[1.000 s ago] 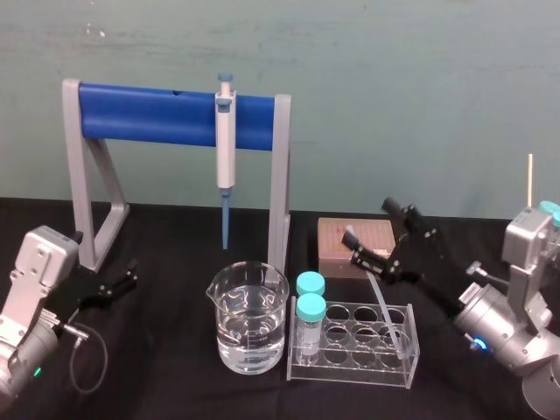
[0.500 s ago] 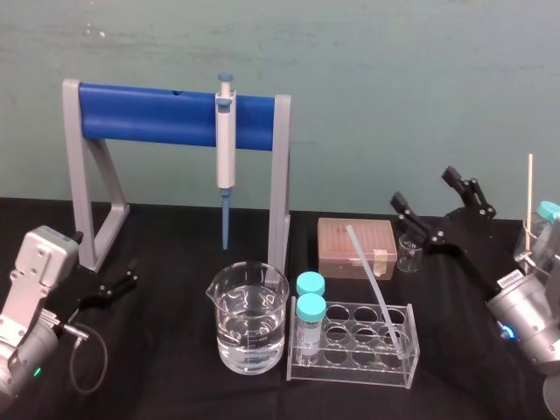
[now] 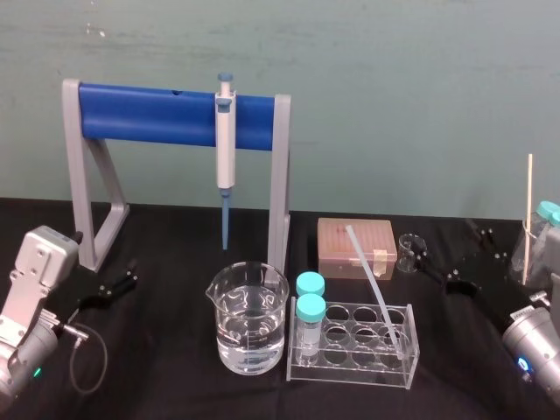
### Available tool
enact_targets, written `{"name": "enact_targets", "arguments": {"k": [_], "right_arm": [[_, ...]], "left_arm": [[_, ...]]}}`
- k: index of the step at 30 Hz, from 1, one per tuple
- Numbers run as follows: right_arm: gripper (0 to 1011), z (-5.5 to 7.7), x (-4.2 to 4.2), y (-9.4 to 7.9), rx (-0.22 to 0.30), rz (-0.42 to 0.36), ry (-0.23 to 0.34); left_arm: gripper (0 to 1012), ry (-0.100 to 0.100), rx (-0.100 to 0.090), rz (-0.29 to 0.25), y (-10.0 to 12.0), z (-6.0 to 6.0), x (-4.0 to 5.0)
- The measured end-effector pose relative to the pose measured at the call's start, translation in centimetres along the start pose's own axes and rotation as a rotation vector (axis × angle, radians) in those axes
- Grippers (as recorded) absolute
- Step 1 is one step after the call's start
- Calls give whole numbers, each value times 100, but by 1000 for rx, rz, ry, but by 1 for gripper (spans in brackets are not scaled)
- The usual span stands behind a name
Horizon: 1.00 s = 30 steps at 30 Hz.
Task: Pick up the stirring rod with one hand, then place it down.
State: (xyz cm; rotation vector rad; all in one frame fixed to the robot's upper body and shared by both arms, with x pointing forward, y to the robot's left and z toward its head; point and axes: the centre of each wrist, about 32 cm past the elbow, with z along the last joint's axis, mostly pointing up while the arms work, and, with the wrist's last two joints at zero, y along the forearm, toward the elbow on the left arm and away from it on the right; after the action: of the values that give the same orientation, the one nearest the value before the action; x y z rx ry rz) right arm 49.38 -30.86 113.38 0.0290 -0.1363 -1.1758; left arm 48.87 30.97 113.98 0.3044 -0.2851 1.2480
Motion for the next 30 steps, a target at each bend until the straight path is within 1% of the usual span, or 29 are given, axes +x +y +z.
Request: {"name": "enact_targets", "arguments": {"k": [2, 30], "right_arm": [[1004, -10, 1, -6, -9, 0, 2], [1004, 4, -2, 5, 7, 2, -1]], "left_arm": [[1000, 0, 0, 0, 0, 0, 0], [1000, 0, 0, 0, 0, 0, 0]]}}
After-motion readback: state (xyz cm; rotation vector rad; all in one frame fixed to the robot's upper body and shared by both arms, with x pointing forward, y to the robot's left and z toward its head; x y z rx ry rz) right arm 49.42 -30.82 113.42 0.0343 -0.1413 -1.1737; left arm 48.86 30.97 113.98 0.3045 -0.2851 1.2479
